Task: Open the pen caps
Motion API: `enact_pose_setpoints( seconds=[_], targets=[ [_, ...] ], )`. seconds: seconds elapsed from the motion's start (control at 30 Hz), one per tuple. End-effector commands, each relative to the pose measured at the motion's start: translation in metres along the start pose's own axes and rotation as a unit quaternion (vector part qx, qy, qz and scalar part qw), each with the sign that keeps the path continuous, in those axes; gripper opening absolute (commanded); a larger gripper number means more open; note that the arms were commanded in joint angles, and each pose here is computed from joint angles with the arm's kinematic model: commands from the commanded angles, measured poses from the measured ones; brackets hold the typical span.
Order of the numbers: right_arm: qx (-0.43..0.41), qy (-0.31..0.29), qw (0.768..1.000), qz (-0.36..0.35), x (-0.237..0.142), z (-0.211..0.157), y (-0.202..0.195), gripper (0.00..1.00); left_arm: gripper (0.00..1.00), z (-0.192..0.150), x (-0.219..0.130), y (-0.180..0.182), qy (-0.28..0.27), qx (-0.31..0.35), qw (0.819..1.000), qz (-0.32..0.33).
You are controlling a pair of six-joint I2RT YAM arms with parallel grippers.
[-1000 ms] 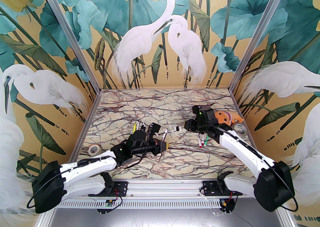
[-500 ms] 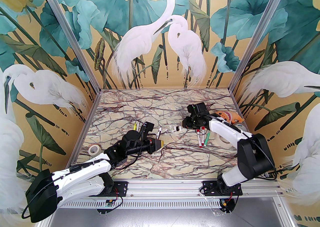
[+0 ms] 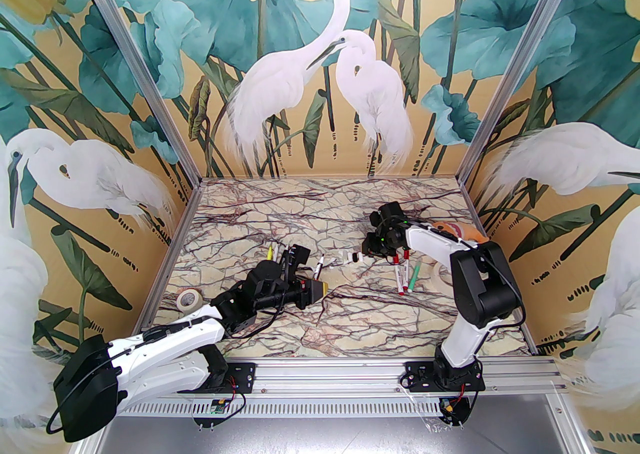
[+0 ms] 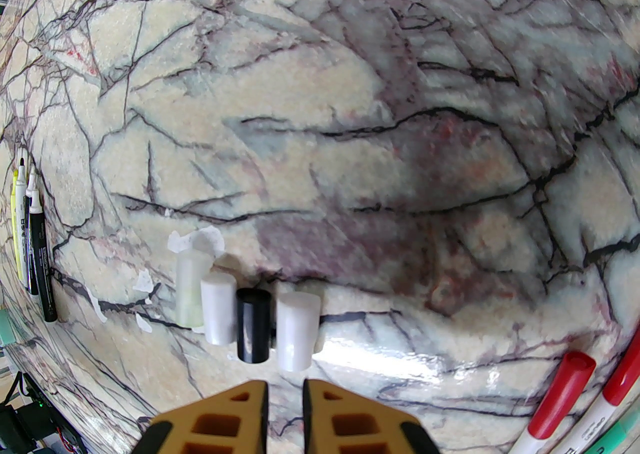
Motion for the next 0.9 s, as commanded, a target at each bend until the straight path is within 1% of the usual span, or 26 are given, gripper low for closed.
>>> enact_pose_setpoints(
  seconds=[0.0,0.17,0.5,0.87],
  targets=[
    [-0.008,0.01,1.0,-0.001,0.0,0.004,-0.001,0.18,0.0,0.008,0.002,0.002,-0.016,0.019,1.0,0.02],
    [-0.004,0.019,1.0,0.012,0.009,0.005,-0.003,0.19,0.0,0.012,0.004,-0.001,-0.019,0.023,0.999,0.021],
    [0.014,0.041,0.999,0.01,0.027,-0.001,-0.02,0.2,0.0,0.014,0.006,-0.004,-0.006,0.019,0.999,0.027],
    [0.025,0.051,0.998,0.009,0.036,-0.005,-0.03,0.23,0.0,0.014,0.012,-0.002,0.005,0.018,0.999,0.034]
  ],
)
Point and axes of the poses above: each hand's point on the last joint's axis, 136 mm out from that joint toward the fingers, its own x axis out along the fingers, its own y axis along the line the jaws close on, z = x × y, the point moved 6 cm from there along -x, back along the fingers, and after that the axes turned 12 degrees about -x, right-handed, at the moved point
